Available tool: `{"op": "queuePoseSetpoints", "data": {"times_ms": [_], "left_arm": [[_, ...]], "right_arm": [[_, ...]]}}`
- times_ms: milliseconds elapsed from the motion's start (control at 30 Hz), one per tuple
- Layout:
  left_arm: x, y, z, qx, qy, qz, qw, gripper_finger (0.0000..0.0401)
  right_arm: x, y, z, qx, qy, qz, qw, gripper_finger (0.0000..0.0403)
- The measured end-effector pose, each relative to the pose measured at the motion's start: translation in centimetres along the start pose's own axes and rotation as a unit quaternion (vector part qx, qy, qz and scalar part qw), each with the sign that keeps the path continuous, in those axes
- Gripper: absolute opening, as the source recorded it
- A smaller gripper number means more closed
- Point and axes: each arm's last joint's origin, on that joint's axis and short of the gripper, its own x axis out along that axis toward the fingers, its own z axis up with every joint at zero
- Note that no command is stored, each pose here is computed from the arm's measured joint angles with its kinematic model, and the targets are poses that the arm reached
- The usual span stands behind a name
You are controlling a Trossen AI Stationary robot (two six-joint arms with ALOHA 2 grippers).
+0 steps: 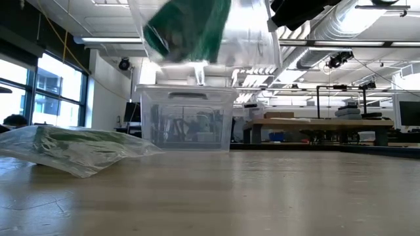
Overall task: Roll bandage
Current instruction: Close the zip bag
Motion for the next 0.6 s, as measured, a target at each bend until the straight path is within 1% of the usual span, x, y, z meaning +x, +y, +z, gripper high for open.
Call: {"op": "queuePoseSetpoints", "data": {"times_ms": [233,433,533,600], "left_arm": [[-1.3,-0.2,1.5,0.012,-0.016,0.006,1.0,0.0],[-1.4,-0.3,1.4,0.013,-0.004,0.006,1.0,0.0],[-1.3,-0.3,1.0,0.008,0.014,0.005,1.0,0.0],[-1.3,-0.2,0.7,0.008,0.025,0.006,1.0,0.0]], "right_arm": [[0.0,0.0,-0.1,-0.001,0.005,-0.001,1.0,0.0005],[0.0,0.0,-0.2,-0.011,0.008,-0.001,1.0,0.0006],[-0.7,-0.2,-0.2,-0.008,0.008,-0.001,1.0,0.0019],[-1.5,-0.3,-0.1,-0.001,0.005,-0.001,1.0,0.0036]]}}
